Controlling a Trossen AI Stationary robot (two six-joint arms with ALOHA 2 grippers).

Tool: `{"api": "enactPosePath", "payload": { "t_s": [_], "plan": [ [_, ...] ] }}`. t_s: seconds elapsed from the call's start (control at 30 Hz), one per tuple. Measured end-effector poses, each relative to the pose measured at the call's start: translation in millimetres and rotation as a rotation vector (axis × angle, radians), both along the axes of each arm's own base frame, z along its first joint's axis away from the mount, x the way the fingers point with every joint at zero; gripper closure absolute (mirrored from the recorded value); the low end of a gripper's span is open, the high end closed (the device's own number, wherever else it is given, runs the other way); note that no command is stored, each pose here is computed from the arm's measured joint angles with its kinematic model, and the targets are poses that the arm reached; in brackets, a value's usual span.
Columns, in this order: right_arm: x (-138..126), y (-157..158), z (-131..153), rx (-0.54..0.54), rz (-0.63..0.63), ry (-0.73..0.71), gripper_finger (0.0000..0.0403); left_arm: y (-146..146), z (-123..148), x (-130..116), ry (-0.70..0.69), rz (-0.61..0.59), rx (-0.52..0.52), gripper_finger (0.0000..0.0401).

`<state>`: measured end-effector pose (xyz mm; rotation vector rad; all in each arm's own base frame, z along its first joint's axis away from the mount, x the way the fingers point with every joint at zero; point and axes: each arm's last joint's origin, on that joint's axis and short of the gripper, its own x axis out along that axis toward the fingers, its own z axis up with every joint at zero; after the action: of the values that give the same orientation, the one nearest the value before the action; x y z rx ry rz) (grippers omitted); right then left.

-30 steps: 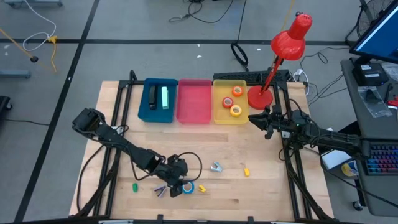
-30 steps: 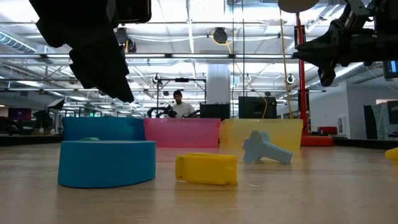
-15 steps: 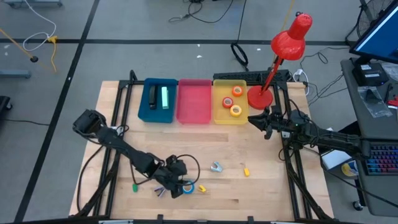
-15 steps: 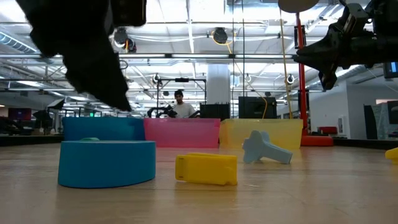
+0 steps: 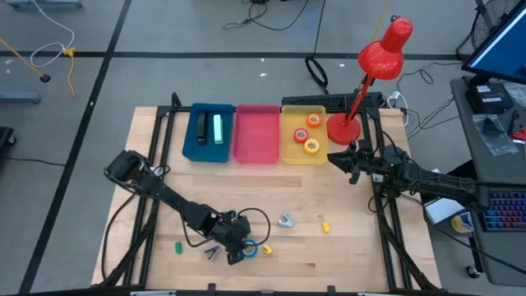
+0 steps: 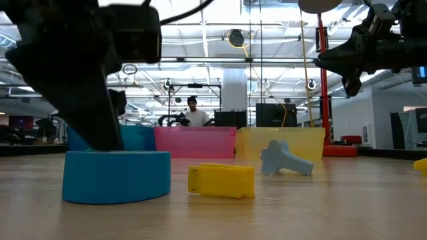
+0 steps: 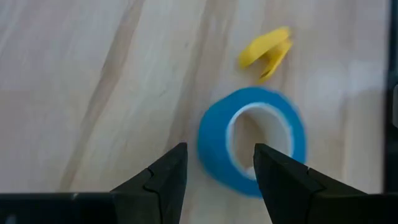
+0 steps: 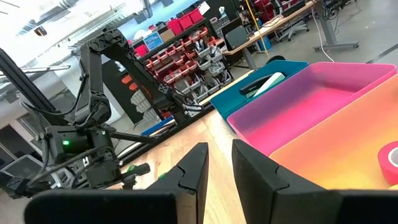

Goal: Pick and place Stapler, Stapler remover, tape
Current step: Put the blue tape into the yellow bin

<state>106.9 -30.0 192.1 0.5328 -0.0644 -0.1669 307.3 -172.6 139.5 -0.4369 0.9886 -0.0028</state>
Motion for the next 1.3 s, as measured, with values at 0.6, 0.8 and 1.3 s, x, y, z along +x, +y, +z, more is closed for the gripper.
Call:
{"api": "enactPosePath", "payload": {
  "t_s": [0.6, 0.8, 1.3],
  "plan": [
    [0, 0, 0, 0.004, -0.004, -0.001, 0.0339, 10, -3, 3, 0.053, 0.035, -0.024, 0.0215],
    [0, 0, 0, 0.016, -0.011, -0.003, 0.0339, 12, -1, 6, 0.075, 0.02, -0.023, 0.0215],
    [0, -1, 0, 0.026, -0.031, -0.005, 0.0339, 16, 0, 4, 0.132, 0.066, -0.012, 0.0215]
  ]
}}
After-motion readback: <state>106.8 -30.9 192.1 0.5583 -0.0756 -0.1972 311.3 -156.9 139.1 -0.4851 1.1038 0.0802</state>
